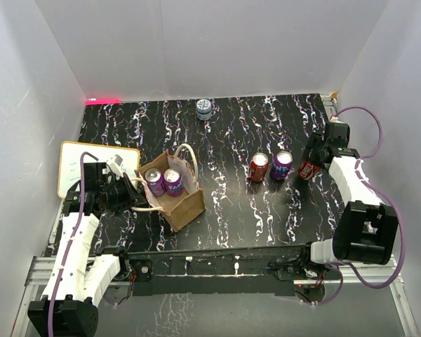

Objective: Take the beverage out of the canvas bag

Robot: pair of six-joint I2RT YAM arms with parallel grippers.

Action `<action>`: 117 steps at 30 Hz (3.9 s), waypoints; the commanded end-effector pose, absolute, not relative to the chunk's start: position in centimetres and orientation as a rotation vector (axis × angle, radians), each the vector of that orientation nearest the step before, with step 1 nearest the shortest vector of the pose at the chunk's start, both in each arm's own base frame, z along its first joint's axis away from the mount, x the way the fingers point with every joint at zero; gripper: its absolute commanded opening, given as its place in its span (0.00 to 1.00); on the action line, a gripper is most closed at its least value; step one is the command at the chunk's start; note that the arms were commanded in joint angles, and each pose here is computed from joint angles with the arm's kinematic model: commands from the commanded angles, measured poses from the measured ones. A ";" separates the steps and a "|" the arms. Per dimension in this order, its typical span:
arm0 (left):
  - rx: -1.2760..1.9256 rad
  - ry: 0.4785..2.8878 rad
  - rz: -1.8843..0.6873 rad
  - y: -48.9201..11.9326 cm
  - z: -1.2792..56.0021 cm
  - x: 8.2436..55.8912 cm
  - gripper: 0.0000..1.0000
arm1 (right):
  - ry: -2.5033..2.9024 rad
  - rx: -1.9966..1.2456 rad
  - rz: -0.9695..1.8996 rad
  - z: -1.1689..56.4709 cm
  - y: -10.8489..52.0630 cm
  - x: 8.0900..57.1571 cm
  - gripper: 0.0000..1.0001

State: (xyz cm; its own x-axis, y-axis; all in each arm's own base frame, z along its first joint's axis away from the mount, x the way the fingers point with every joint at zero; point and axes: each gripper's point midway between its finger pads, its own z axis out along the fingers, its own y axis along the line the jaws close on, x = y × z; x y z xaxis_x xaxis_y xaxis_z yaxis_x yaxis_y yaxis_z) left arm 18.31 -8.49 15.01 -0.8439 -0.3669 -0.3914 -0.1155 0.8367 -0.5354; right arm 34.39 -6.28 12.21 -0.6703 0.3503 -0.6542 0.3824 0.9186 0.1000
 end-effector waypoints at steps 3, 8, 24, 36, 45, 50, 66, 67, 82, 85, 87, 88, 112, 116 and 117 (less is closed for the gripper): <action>-0.347 2.515 -0.708 -8.6 15.2 18.1 0.00 | 2.251 0.470 -0.033 13.8 -6.5 37.9 0.08; -0.351 2.518 -0.706 -8.5 15.2 18.1 0.00 | 2.259 0.460 -0.032 13.0 -6.1 37.7 0.09; -0.353 2.521 -0.706 -8.5 15.1 18.1 0.00 | 2.317 0.451 -0.041 12.1 -5.4 37.3 0.61; -0.360 2.530 -0.706 -8.5 14.9 18.1 0.00 | 2.194 0.461 -0.038 18.1 -5.3 35.4 0.94; -0.362 2.538 -0.709 -8.6 14.8 18.2 0.00 | 1.978 0.386 0.180 25.1 -1.8 32.6 0.96; -0.365 2.542 -0.711 -8.6 14.7 18.2 0.00 | 1.915 0.321 0.427 29.9 2.0 32.1 0.96; -0.382 2.541 -0.698 -8.4 14.6 18.3 0.00 | 1.979 -0.245 0.869 31.4 28.2 27.5 0.97; -0.383 2.539 -0.694 -8.3 14.7 18.3 0.00 | 1.985 -0.283 0.861 31.4 30.0 26.8 0.96; -0.355 2.495 -0.711 -8.4 15.4 18.1 0.00 | 2.070 -0.591 0.414 26.4 43.1 24.9 0.83; -0.350 2.486 -0.711 -8.4 15.6 18.1 0.00 | 2.114 -0.592 0.307 24.1 43.4 26.6 0.79; -0.350 2.489 -0.714 -8.5 15.5 18.0 0.00 | 2.143 -0.609 0.305 23.0 43.6 27.6 0.76; -0.350 2.491 -0.714 -8.5 15.5 18.1 0.00 | 2.162 -0.621 0.315 22.4 43.5 28.0 0.76; -0.380 2.484 -0.698 -8.1 15.4 18.2 0.00 | 2.297 -0.790 0.288 13.6 44.0 31.5 0.87; -0.386 2.487 -0.697 -8.0 15.3 18.2 0.00 | 2.307 -0.804 0.274 12.3 44.0 31.9 0.87; -0.387 2.486 -0.697 -8.0 15.4 18.3 0.00 | 2.312 -0.810 0.273 11.8 44.0 31.9 0.87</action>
